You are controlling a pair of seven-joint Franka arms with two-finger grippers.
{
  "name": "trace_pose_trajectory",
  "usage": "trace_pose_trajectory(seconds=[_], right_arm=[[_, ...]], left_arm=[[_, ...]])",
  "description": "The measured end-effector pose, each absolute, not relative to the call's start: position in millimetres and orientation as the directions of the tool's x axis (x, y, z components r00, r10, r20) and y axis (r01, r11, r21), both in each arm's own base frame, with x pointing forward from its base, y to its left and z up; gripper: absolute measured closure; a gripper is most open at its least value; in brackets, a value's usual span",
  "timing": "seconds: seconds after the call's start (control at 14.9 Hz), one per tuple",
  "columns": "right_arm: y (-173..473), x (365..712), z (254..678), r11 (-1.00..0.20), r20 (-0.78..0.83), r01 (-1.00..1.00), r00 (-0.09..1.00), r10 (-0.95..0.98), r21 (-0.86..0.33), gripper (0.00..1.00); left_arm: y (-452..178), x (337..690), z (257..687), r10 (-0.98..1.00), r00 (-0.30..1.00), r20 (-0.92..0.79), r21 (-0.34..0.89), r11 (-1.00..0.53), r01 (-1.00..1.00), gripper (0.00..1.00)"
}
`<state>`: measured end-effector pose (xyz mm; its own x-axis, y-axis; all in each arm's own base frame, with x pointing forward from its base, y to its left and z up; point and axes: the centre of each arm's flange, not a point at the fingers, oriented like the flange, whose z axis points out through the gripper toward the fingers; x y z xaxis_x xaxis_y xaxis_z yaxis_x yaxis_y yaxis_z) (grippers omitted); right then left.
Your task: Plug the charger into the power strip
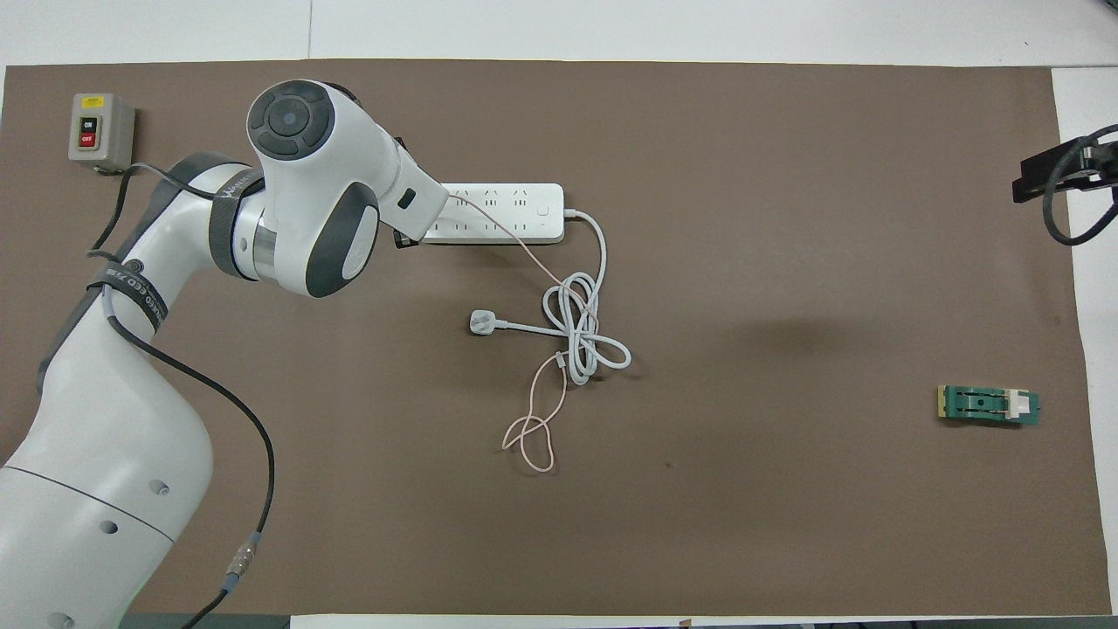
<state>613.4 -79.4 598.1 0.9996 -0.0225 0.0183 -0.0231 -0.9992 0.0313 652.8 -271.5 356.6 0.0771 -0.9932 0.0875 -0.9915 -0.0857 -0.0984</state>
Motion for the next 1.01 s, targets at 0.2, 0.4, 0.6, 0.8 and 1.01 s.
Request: trace_pose_trajectory(seconds=[0.2, 0.4, 0.6, 0.8, 1.01], right_arm=[[-73.4, 599.2, 607.6, -0.999, 0.020, -0.012, 1.000, -0.012, 0.032, 0.00], [-66.6, 584.3, 614.3, -1.000, -0.017, -0.004, 1.000, -0.004, 0.028, 0.00], [-65.3, 576.2, 612.6, -1.000, -0.035, -0.003, 0.999, -0.004, 0.027, 0.00], [-63.0, 565.0, 604.4, -1.000, -0.060, -0.001, 0.998, -0.002, 0.025, 0.00], [-57.8, 547.4, 599.8, -1.000, -0.065, 0.005, 0.998, 0.003, 0.026, 0.00]], left_arm=[[-279.1, 649.1, 356.6, -0.993, 0.066, 0.094, -0.093, -0.075, -0.993, 0.68], [-280.1, 648.1, 356.6, -0.993, 0.067, 0.100, -0.085, -0.076, -0.993, 0.68], [-273.5, 648.9, 356.6, -0.991, 0.077, 0.114, -0.062, -0.084, -0.995, 0.68], [-268.1, 649.9, 356.6, -0.990, 0.085, 0.115, -0.050, -0.091, -0.995, 0.68], [-270.5, 648.0, 356.3, -0.990, 0.081, 0.115, -0.046, -0.087, -0.995, 0.68]])
